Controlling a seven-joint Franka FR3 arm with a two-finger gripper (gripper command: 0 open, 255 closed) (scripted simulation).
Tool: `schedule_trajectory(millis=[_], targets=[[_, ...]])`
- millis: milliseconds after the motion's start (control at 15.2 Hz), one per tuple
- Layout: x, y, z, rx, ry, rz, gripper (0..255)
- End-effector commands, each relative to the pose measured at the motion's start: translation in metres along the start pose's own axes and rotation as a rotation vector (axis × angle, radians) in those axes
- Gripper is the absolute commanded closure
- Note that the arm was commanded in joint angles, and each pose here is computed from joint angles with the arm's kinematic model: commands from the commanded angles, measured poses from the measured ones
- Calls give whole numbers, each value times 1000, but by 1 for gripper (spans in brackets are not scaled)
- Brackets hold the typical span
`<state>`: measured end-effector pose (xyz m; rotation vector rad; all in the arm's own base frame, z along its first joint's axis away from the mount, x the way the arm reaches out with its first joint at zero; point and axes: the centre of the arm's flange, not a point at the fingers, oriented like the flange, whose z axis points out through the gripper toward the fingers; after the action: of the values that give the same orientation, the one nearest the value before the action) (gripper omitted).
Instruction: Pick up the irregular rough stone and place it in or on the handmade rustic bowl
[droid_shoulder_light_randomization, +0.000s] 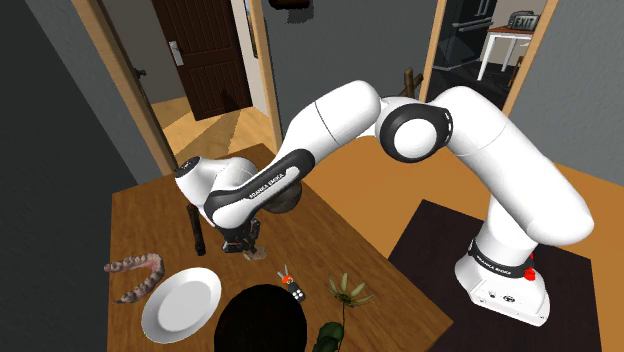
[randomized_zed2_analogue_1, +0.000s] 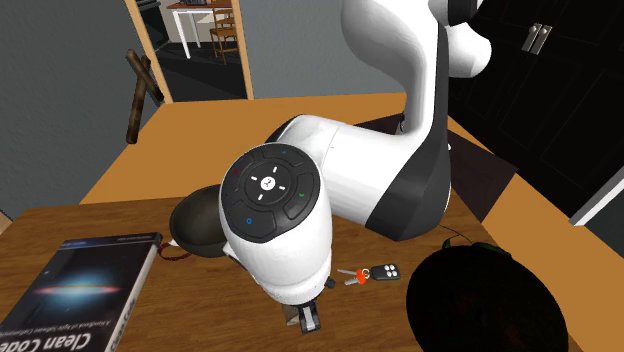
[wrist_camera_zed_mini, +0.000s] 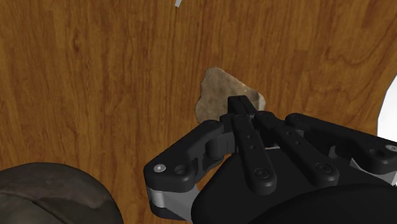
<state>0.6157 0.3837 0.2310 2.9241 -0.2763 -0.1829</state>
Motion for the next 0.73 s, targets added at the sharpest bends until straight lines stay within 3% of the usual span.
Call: schedule_trajectory(millis=[0,66,264,330,660], targets=[[0,0,0,0,0,0,255],[0,0,0,0,0,0,0],[31,47,7,241,58,-88,0],[37,55,9,281,67,-102,0],[38,47,34,281,67,-102,0]])
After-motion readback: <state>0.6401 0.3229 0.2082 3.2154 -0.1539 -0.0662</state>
